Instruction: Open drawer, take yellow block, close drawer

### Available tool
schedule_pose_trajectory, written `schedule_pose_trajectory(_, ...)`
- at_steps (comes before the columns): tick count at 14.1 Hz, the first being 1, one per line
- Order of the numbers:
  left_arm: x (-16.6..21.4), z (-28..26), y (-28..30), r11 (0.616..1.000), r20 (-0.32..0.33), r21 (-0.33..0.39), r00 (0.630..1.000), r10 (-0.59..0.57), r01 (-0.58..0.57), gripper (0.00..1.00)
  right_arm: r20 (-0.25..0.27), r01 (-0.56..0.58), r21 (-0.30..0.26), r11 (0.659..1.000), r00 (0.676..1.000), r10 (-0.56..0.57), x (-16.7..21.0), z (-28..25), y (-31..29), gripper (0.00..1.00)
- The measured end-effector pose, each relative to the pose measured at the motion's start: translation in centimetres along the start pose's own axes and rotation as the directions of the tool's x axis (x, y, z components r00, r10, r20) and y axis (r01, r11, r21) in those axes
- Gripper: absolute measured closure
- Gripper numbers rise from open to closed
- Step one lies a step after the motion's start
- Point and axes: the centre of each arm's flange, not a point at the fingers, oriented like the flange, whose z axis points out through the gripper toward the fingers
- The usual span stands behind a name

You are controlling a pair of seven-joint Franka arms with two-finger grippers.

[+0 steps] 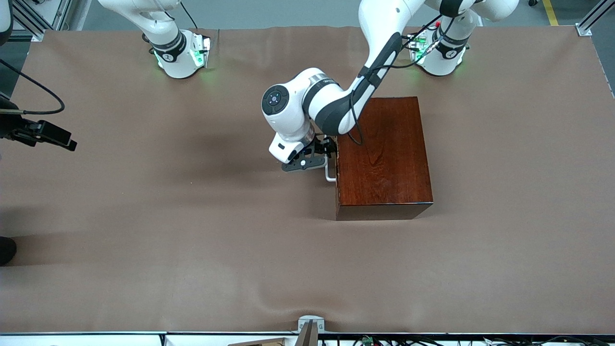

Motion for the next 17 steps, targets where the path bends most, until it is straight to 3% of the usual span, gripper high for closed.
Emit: schedule_pose_trajectory(17, 0.51, -0.16, 0.64, 0.997, -0.032, -0.059, 0.998, -0.056, 0.054, 0.00, 0.000, 0.000, 0.000, 1.000, 1.000, 0.000, 0.00, 0.00, -0.01, 0.00)
